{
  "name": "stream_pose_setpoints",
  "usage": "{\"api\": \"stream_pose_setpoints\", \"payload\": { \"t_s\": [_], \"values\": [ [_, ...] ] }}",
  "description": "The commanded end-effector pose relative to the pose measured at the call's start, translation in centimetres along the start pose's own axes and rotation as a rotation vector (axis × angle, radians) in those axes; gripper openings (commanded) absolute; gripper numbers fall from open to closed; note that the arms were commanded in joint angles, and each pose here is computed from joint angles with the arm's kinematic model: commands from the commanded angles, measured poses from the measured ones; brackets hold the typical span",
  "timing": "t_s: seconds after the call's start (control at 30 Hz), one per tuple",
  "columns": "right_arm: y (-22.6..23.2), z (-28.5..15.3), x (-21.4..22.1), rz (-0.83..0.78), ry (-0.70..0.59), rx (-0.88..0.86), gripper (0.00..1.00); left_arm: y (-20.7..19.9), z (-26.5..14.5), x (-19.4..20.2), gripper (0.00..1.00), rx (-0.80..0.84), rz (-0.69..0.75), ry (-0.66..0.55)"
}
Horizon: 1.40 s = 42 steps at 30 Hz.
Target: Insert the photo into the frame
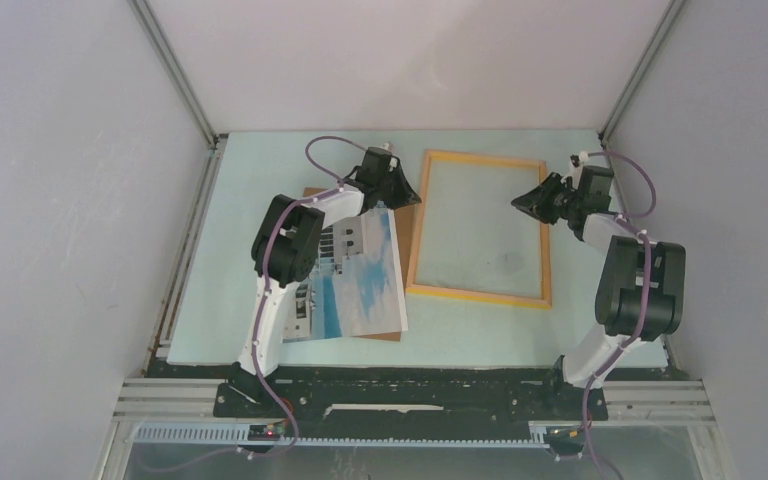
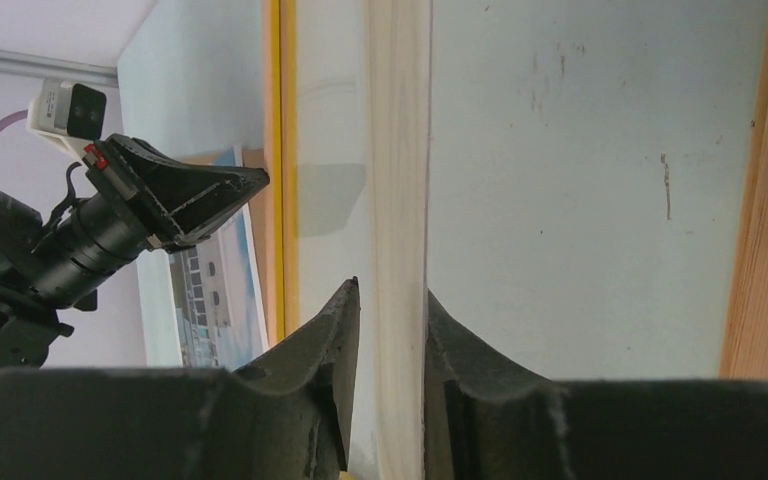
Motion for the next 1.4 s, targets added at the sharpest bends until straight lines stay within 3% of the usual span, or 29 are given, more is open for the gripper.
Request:
{"api": "stream_pose_setpoints", "payload": {
  "t_s": [0.0, 0.5, 0.77, 0.87, 1.1, 1.27, 1.37],
  "values": [
    [1.5, 0.7, -0.3, -0.053, 0.014, -0.033, 0.33, -1.3, 0.8, 1.3, 0.00, 0.038, 0.012, 0.050],
    [0.5, 0.7, 0.0, -0.062, 0.073, 0.090, 0.62, -1.6, 0.5, 1.2, 0.02, 0.027, 0.041, 0.034],
    [0.6, 1.0, 0.3, -0.062, 0.082, 0.087, 0.63, -2.2, 0.3, 1.7, 0.34, 0.016, 0.082, 0.023],
    [0.7, 1.0, 0.2, -0.065, 0.079, 0.085, 0.63, -2.5, 0.3, 2.0, 0.39, 0.012, 0.102, 0.020],
    [0.8, 0.8, 0.2, -0.073, 0.084, 0.096, 0.63, -2.2, 0.5, 2.5, 0.40, -0.070, 0.143, -0.009],
    [0.7, 0.9, 0.3, -0.070, 0.087, 0.099, 0.63, -2.3, 0.2, 2.9, 0.36, -0.151, 0.211, -0.047],
    [0.6, 0.9, 0.4, -0.070, 0.091, 0.100, 0.63, -2.2, 0.3, 2.9, 0.29, -0.171, 0.222, -0.051]
  ]
}}
Point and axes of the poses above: each gripper's point midway between its finger pads, its own z axis out along the fingers, its own y axis along the line the jaws close on, x = y × z, the point moved 3 cm from there along -z, back along the fingers, and after that the axes turned 11 degrees about -z, right-handed, at the moved point
